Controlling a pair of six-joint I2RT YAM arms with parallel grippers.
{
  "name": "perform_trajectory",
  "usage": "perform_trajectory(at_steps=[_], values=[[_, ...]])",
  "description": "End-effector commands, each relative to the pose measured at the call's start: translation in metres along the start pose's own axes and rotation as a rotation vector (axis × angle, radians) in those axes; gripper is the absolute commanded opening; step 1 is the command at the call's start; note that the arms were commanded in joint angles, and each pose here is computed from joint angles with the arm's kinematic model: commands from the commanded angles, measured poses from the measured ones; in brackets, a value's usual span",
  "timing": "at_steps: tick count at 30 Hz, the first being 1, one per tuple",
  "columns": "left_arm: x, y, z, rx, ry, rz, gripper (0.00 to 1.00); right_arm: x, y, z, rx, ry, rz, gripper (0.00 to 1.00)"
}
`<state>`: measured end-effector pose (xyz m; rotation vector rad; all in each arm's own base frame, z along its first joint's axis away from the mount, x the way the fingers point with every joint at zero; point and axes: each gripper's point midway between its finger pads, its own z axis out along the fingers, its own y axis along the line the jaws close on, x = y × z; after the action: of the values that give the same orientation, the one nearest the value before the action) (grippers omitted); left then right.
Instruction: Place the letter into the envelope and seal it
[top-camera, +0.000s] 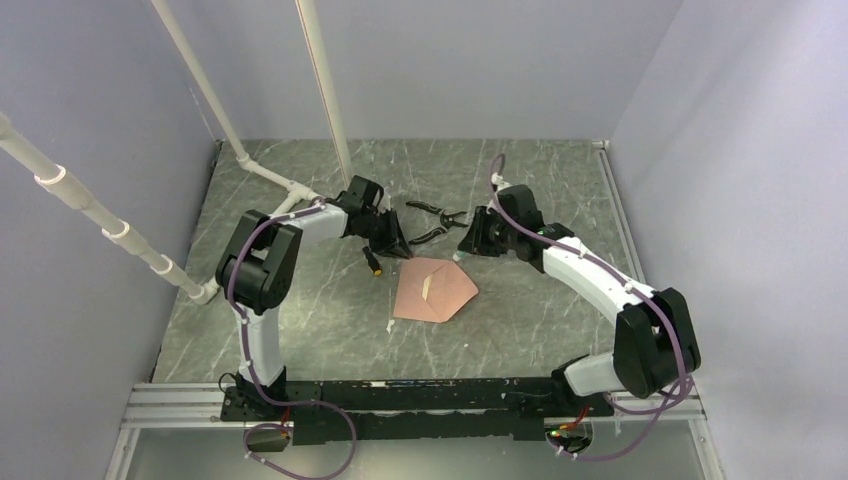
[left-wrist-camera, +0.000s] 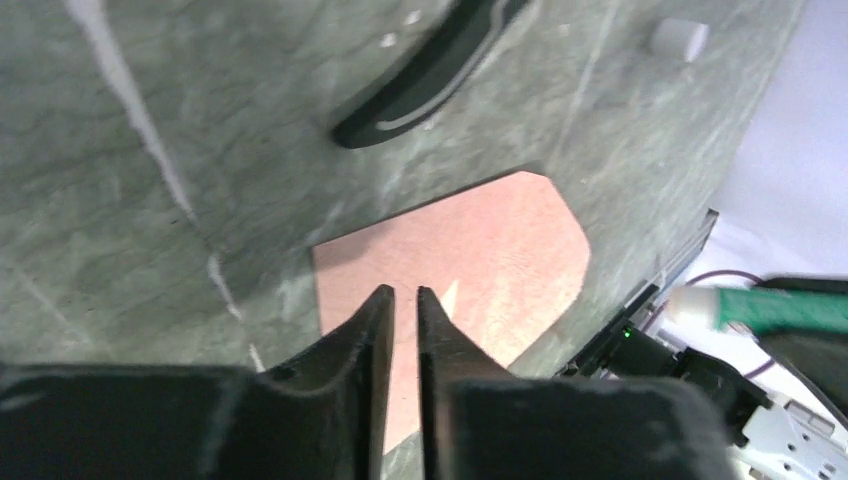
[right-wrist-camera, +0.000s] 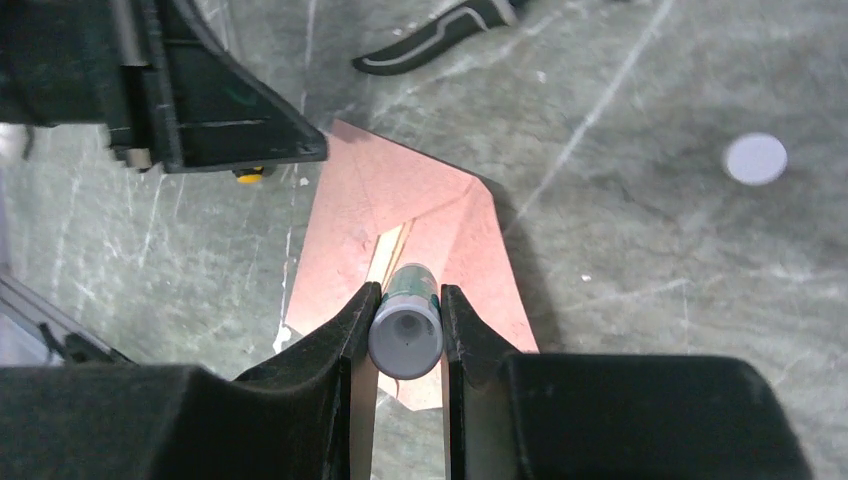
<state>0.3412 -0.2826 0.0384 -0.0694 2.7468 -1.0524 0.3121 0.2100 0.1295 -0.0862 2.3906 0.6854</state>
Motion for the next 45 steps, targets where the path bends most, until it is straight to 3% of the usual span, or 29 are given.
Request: perform_trajectory(at_steps=[1, 8, 14, 19, 24, 34, 38, 43, 45], values=[[-0.02, -0.054, -0.036, 0.131, -0.046, 0.152, 0.26, -0.01, -0.006, -0.011, -0.051, -0.027, 0.207, 0.0], [-0.02, -0.059, -0.059, 0.089, -0.102, 0.187, 0.46, -0.01, -0.032, 0.006, -0.153, -0.009, 0.563, 0.0], [-0.008, -0.052, -0.065, 0.035, -0.132, 0.195, 0.53, -0.031, -0.011, 0.04, -0.312, 0.081, 0.646, 0.0], [-0.004, -0.046, -0.068, -0.001, -0.152, 0.182, 0.6, -0.036, -0.009, 0.059, -0.326, 0.147, 0.695, 0.0], [-0.002, -0.041, -0.07, -0.021, -0.171, 0.168, 0.64, -0.032, -0.014, 0.078, -0.311, 0.191, 0.754, 0.03], [0.001, -0.033, -0.063, -0.044, -0.154, 0.144, 0.6, -0.021, -0.022, 0.104, -0.28, 0.251, 0.808, 0.08], [0.003, -0.029, -0.055, -0.059, -0.126, 0.13, 0.59, -0.013, -0.03, 0.114, -0.244, 0.262, 0.807, 0.17], [0.005, -0.022, -0.045, -0.098, -0.088, 0.125, 0.58, -0.012, -0.035, 0.114, -0.201, 0.252, 0.787, 0.45], [0.005, -0.021, -0.043, -0.111, -0.082, 0.122, 0.58, -0.014, -0.036, 0.111, -0.191, 0.241, 0.775, 0.52]])
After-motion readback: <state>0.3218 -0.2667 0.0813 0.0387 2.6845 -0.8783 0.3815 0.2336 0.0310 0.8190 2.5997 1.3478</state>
